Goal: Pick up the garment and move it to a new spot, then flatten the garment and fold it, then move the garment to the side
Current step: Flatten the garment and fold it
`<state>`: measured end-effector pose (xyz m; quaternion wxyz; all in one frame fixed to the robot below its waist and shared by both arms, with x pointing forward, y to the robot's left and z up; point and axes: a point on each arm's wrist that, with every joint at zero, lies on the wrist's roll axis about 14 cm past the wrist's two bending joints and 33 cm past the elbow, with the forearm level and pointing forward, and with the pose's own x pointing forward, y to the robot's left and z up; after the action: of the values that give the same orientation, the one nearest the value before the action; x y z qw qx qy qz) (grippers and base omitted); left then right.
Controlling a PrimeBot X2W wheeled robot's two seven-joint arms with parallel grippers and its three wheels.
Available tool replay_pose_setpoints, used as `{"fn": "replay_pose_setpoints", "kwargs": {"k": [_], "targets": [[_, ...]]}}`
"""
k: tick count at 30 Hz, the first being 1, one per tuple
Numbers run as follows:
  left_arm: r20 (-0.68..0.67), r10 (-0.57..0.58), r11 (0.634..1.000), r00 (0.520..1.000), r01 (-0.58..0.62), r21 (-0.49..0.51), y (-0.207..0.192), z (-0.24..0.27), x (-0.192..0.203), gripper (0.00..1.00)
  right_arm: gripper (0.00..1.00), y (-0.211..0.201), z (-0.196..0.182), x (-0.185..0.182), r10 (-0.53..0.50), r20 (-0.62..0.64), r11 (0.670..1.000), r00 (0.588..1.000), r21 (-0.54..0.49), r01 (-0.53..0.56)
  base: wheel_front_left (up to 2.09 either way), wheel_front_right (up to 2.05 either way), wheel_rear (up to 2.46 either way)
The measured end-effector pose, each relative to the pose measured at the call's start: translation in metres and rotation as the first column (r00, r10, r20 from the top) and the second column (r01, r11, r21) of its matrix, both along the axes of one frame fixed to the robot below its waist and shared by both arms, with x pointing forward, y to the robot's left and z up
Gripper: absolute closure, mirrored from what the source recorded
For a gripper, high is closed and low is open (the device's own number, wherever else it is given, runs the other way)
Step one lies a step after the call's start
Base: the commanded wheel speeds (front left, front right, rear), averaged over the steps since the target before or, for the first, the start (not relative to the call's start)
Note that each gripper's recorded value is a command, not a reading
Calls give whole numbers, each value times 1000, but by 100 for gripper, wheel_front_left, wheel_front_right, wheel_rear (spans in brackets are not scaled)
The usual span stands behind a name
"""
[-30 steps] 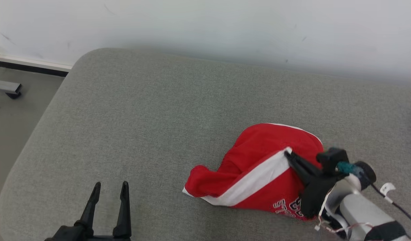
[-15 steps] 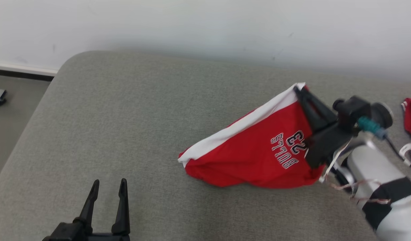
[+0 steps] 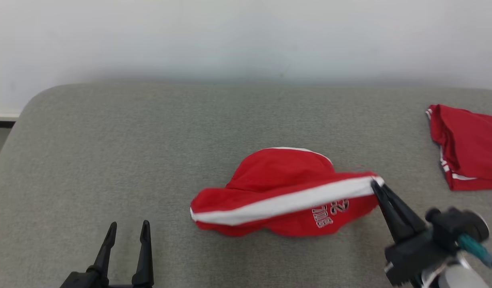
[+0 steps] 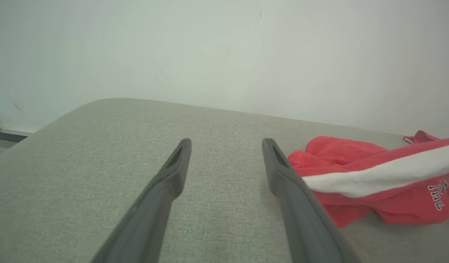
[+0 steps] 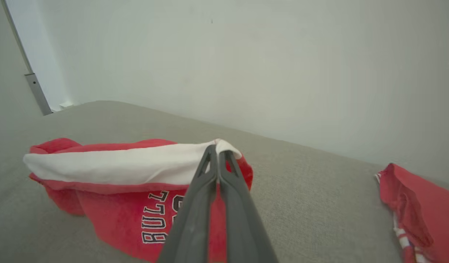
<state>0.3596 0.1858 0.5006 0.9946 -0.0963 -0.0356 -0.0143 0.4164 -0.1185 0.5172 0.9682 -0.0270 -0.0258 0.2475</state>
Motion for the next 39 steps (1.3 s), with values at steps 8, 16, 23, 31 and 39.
{"fn": "replay_pose_setpoints", "kwargs": {"k": [8,16,23,31,39], "targets": [[3,-51,999,999,51,5,-15,1,6,0,100,-43,-37,-45,-168,-121,982,978,69,177,0,0,0],[1,-46,999,999,46,8,-12,0,5,0,0,-53,-59,-63,-240,-198,960,950,95,263,0,0,0],[1,-42,999,999,42,12,-9,0,4,0,0,-56,-36,-56,-273,-125,948,954,132,289,0,0,0],[23,-42,999,999,41,26,-6,8,5,0,0,-60,-10,-52,-308,-48,934,950,175,311,0,0,0],[58,-35,999,998,33,44,-1,19,4,0,0,-59,-4,-58,-335,-33,920,942,203,334,0,0,0]]}}
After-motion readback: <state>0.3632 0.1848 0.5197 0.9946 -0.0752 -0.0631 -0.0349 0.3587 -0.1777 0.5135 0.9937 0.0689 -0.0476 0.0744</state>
